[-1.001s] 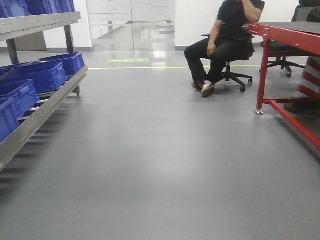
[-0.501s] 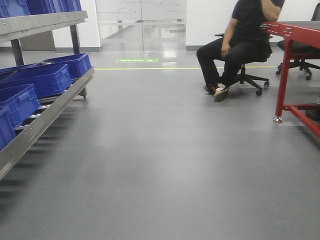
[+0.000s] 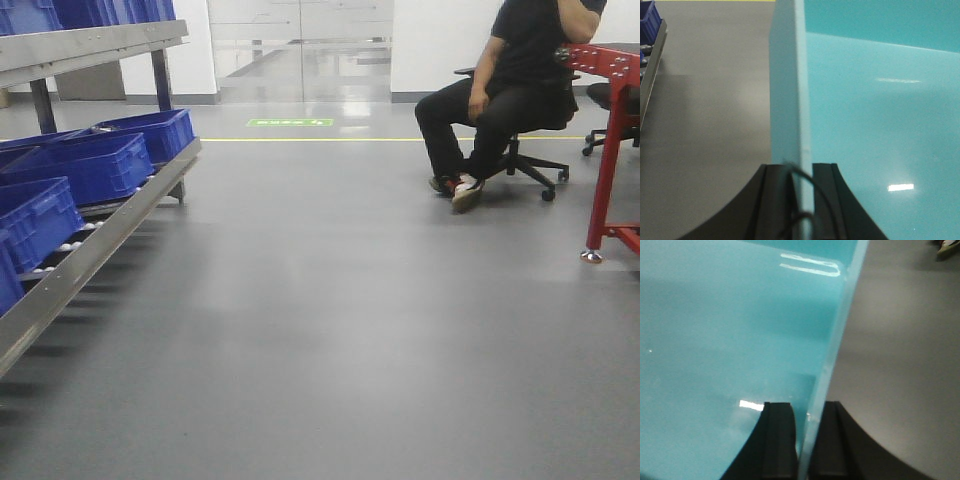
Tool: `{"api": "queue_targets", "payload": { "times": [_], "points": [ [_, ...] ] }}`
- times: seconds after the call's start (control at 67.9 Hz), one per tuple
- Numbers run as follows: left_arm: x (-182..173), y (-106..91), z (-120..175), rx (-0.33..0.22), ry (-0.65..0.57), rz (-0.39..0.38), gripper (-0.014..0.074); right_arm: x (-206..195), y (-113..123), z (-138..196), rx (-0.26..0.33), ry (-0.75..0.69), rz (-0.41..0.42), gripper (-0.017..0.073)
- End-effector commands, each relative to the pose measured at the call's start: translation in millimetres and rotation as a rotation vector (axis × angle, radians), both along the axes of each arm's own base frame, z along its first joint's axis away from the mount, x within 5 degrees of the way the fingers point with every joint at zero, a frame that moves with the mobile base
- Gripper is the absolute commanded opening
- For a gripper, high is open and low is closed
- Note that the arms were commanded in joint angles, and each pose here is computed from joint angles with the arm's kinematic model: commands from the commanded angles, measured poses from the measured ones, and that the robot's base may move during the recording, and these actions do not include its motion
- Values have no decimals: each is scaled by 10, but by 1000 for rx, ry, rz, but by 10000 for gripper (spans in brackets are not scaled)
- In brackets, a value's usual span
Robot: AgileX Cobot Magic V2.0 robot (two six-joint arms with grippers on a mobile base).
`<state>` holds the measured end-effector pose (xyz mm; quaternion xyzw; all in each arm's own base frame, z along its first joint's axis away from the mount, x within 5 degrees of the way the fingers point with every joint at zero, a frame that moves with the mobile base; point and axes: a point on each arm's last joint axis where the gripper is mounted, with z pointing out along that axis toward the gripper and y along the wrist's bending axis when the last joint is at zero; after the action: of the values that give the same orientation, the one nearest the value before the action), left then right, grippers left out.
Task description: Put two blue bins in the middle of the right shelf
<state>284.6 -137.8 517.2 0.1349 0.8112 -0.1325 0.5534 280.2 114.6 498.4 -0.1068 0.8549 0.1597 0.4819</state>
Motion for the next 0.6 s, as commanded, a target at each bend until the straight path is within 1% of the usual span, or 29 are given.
{"api": "queue_targets", "payload": {
  "times": [0.0,0.589],
  "points": [
    [-92,-57,162,-114,-69,-49,-111,-26,19,101,32,-71,22,-153],
    [-92,-57,162,-114,-69,-49,-111,-26,19,101,32,-71,22,-153]
  ]
}}
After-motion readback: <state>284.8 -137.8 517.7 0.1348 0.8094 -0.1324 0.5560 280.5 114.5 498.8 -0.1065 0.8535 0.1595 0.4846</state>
